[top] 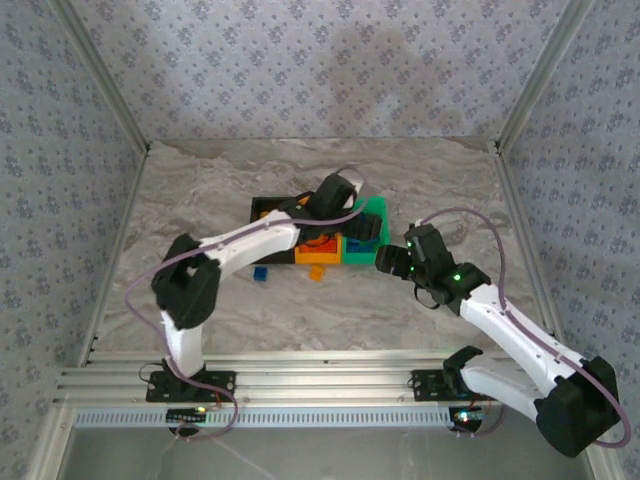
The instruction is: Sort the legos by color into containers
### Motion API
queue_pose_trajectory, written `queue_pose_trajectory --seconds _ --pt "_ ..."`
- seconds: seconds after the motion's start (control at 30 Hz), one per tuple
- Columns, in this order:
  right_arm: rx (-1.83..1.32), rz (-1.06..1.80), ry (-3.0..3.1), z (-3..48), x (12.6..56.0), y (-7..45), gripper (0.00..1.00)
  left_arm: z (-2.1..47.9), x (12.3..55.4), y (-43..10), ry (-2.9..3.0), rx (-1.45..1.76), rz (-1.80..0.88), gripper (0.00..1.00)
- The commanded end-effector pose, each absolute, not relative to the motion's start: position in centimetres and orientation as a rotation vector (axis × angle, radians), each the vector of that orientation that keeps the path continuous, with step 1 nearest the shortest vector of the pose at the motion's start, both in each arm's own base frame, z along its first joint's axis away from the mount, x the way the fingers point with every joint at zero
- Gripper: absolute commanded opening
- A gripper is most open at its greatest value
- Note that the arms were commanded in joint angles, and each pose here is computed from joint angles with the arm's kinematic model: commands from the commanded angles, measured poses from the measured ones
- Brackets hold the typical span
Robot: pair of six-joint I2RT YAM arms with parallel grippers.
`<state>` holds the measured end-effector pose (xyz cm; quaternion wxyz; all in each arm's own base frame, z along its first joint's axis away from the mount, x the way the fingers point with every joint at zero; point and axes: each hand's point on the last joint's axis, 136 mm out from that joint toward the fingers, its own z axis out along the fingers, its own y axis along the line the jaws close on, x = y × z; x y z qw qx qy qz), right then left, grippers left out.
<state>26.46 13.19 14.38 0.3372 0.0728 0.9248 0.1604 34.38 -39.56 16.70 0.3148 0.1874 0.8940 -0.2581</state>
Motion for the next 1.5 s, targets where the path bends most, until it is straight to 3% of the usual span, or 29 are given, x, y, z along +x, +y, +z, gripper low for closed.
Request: queue_pose_trajectory --seconds 0.0,0.2,0.47,0.63,1.1,1.47 --pt "0.192 0.435 2.417 14.2 26.8 13.5 0.82 19.9 32.3 -36.8 2.297 0.427 -0.739 0.99" --pt "0.187 0.454 2.418 13.9 27.5 14.2 0.82 16.9 27.3 -28.3 2.366 0.316 -0.599 0.99" --pt "0.183 0.479 2.423 13.6 28.4 15.1 0.82 8.6 23.1 -19.3 2.575 0.152 -0.405 0.95" --pt "0.180 0.482 2.421 13.9 28.5 15.3 0.82 6.2 24.5 -18.1 2.597 0.143 -0.290 0.92" --pt "0.188 0.450 2.404 14.7 28.0 14.2 0.82 3.4 29.5 -16.4 2.552 0.055 -0.130 0.70" --pt "0.190 0.454 2.406 14.4 28.0 14.3 0.82 3.6 28.8 -16.7 2.548 0.064 -0.162 0.38"
